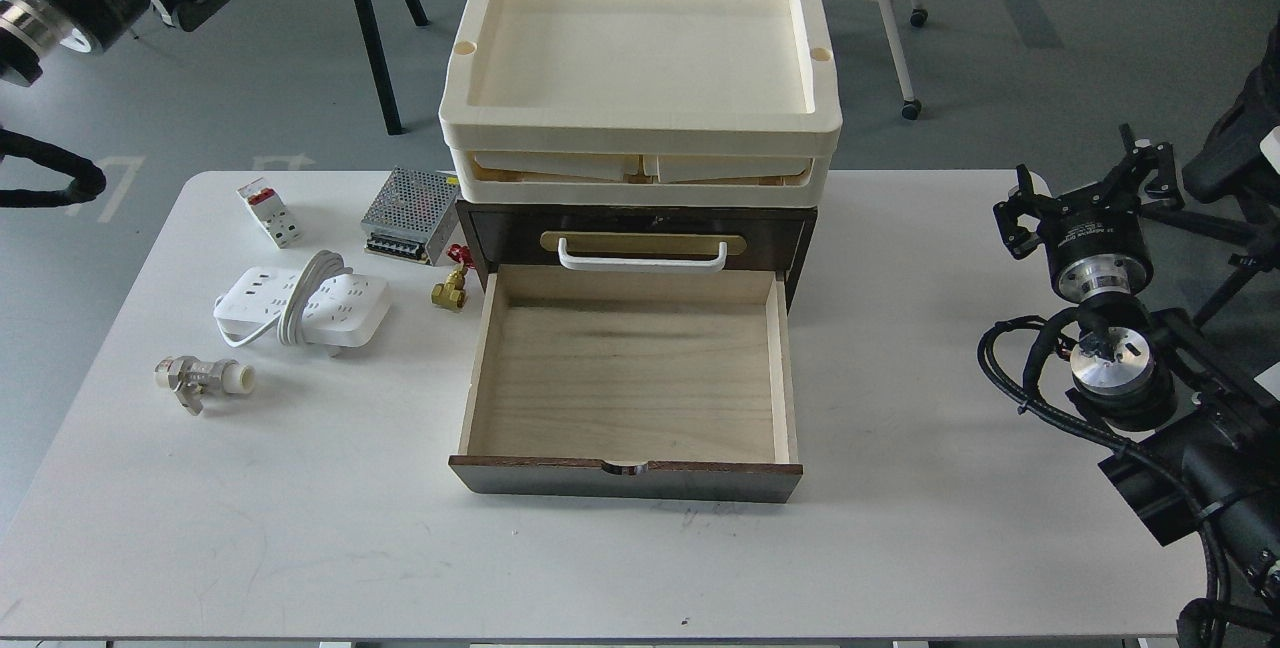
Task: Put charging cable into cabinet
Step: 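Move the left gripper toward the white power strip on the table, then lower the left gripper onto the white power strip and grasp it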
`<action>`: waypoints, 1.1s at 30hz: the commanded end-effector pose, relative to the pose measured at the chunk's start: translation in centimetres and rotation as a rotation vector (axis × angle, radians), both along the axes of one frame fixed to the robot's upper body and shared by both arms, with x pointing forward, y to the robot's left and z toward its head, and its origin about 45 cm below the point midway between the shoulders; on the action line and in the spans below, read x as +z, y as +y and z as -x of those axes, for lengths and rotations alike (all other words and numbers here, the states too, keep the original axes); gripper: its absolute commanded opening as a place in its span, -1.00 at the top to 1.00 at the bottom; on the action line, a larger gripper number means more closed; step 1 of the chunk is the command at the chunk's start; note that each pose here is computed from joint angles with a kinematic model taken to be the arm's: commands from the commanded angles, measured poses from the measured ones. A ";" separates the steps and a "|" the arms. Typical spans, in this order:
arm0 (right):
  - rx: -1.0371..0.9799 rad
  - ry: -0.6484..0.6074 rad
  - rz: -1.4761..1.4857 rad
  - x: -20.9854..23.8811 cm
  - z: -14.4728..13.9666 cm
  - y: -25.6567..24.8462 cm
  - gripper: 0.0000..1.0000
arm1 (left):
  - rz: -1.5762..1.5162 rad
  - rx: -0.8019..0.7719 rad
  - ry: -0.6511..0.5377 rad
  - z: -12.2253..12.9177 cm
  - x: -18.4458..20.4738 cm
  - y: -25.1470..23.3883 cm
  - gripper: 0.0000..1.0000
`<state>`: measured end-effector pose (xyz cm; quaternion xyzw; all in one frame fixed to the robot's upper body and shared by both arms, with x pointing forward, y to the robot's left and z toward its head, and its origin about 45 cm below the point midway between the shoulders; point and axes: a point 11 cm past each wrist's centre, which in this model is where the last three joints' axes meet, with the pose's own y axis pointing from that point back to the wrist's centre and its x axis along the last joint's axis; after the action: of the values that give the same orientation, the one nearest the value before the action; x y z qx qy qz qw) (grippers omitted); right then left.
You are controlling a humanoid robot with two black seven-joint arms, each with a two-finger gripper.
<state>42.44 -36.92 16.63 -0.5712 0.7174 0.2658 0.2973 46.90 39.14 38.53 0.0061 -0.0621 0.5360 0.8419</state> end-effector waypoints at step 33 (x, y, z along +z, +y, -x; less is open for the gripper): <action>0.010 0.001 0.003 0.0 0.0 0.3 -0.99 | -1.555 -0.273 0.126 8.1 -23.8 3.1 -0.77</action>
<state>42.44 -36.65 16.58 -0.5753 0.7149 0.2665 0.2949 39.96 41.93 17.05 0.6007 -0.3833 0.2486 0.6561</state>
